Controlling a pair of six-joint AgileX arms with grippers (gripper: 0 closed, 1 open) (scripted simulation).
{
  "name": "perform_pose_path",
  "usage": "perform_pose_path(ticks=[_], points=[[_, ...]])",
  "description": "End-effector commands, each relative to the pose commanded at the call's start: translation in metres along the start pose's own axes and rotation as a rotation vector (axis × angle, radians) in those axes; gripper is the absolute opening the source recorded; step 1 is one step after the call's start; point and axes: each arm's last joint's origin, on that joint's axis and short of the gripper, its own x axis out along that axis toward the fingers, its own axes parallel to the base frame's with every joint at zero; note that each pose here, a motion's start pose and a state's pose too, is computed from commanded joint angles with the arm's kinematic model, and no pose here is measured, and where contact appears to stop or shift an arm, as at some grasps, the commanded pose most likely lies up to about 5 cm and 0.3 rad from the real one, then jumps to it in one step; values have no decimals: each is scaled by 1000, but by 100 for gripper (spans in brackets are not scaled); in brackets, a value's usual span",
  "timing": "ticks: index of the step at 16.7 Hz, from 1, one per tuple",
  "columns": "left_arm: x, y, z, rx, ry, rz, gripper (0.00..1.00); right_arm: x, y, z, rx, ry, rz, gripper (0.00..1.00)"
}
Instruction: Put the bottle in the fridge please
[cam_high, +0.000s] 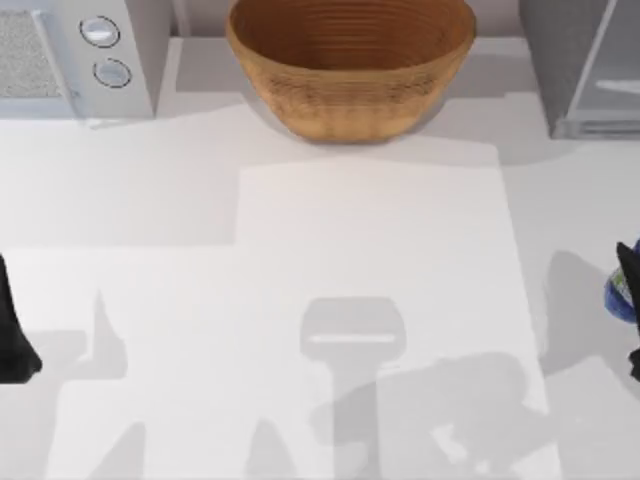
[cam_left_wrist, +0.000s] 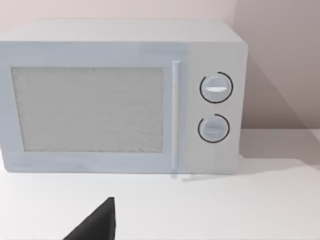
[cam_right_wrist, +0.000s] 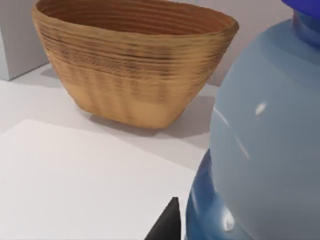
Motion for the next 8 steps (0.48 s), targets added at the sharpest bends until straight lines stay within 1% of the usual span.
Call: perform_pose_path(ticks=[5,8], points=[[0,0,0,0,0,0,100,-35,0,6,21,-82,-219,1],[0,0,0,0,0,0,100,-49,0,2,41,-109,-328,1]])
